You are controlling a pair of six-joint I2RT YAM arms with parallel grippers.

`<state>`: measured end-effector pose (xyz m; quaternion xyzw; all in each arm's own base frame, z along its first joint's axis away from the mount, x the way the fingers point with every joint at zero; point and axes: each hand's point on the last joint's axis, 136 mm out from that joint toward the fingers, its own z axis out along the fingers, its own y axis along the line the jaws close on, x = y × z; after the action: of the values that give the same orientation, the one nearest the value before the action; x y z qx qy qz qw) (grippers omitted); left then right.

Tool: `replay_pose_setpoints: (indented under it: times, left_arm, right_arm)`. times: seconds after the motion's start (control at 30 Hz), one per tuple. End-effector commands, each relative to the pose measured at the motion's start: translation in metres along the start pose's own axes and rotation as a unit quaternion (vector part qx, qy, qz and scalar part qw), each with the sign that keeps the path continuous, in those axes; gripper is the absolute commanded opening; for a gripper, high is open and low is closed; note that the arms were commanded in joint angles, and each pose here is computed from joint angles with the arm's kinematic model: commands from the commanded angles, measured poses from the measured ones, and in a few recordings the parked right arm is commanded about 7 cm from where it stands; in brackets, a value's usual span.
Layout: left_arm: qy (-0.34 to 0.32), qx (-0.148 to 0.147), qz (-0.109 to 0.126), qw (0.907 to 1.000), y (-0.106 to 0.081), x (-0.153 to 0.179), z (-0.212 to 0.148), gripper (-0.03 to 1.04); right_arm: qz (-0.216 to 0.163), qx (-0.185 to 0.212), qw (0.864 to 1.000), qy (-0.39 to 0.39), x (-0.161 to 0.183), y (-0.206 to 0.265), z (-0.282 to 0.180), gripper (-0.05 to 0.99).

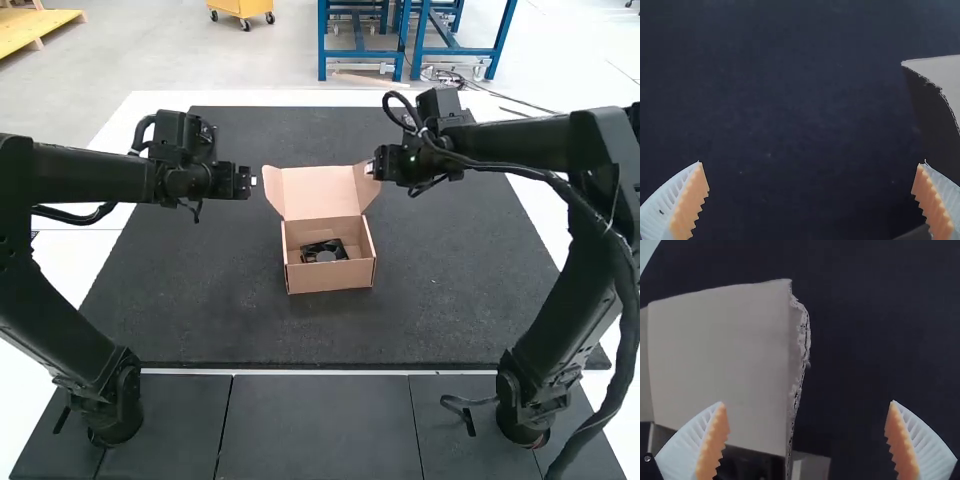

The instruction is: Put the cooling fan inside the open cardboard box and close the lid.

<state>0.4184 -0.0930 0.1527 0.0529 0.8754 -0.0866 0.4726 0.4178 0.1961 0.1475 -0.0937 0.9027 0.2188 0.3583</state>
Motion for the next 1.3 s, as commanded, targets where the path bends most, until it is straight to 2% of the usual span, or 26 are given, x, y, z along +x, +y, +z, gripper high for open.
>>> replay_pose_setpoints:
  times: [0.0, 0.13, 0.3, 0.4, 0.47, 0.57, 0.67, 0.73, 0.83, 0.9, 1.03, 1.2, 1.27]
  left_arm:
    - [-0.018, -0.003, 0.007, 0.9998, 0.000, -0.017, 0.001, 0.96]
    - [-0.018, -0.003, 0.007, 0.9998, 0.000, -0.017, 0.001, 0.96]
    - [-0.019, -0.004, 0.007, 0.9998, 0.000, -0.017, 0.001, 0.96]
    - [-0.018, -0.007, 0.007, 0.9998, 0.001, -0.017, 0.002, 0.96]
    - [-0.017, -0.008, 0.006, 0.9998, 0.002, -0.016, 0.002, 0.96]
    - [-0.017, -0.006, 0.008, 0.9998, -0.001, -0.016, 0.002, 0.96]
    - [-0.018, -0.002, 0.011, 0.9998, -0.005, -0.017, 0.002, 0.96]
    - [-0.017, 0.001, 0.011, 0.9998, -0.008, -0.016, 0.003, 0.96]
    - [-0.016, 0.003, 0.012, 0.9998, -0.010, -0.016, 0.003, 0.96]
    - [-0.016, 0.005, 0.013, 0.9998, -0.012, -0.016, 0.003, 0.96]
    - [-0.015, 0.005, 0.014, 0.9998, -0.013, -0.015, 0.004, 0.96]
    - [-0.016, 0.002, 0.014, 0.9998, -0.012, -0.016, 0.003, 0.96]
    - [-0.017, -0.001, 0.014, 0.9998, -0.011, -0.018, 0.003, 0.96]
  right_arm:
    - [0.001, -0.011, 1.000, -0.010, -0.014, 0.001, 0.000, 0.71]
    - [-0.002, -0.012, 1.000, -0.008, -0.014, 0.002, 0.005, 0.69]
    - [-0.004, -0.015, 1.000, -0.015, -0.016, 0.004, 0.006, 0.46]
    - [-0.005, -0.015, 1.000, -0.013, -0.014, 0.004, 0.006, 0.43]
    - [-0.005, -0.015, 1.000, -0.012, -0.013, 0.004, 0.006, 0.38]
    - [-0.007, -0.016, 1.000, -0.009, -0.010, 0.004, 0.007, 0.38]
    - [-0.008, -0.019, 1.000, -0.010, -0.009, 0.004, 0.008, 0.31]
    - [-0.009, -0.021, 1.000, -0.014, -0.010, 0.005, 0.008, 0.30]
    - [-0.015, -0.022, 0.999, -0.017, -0.009, 0.005, 0.009, 0.22]
    - [-0.018, -0.023, 0.999, -0.018, -0.008, 0.005, 0.010, 0.22]
    - [-0.021, -0.025, 0.999, -0.016, -0.005, 0.005, 0.011, 0.21]
    - [-0.023, -0.034, 0.999, -0.012, -0.002, 0.007, 0.012, 0.12]
    - [-0.023, -0.036, 0.999, -0.012, -0.001, 0.008, 0.012, 0.12]
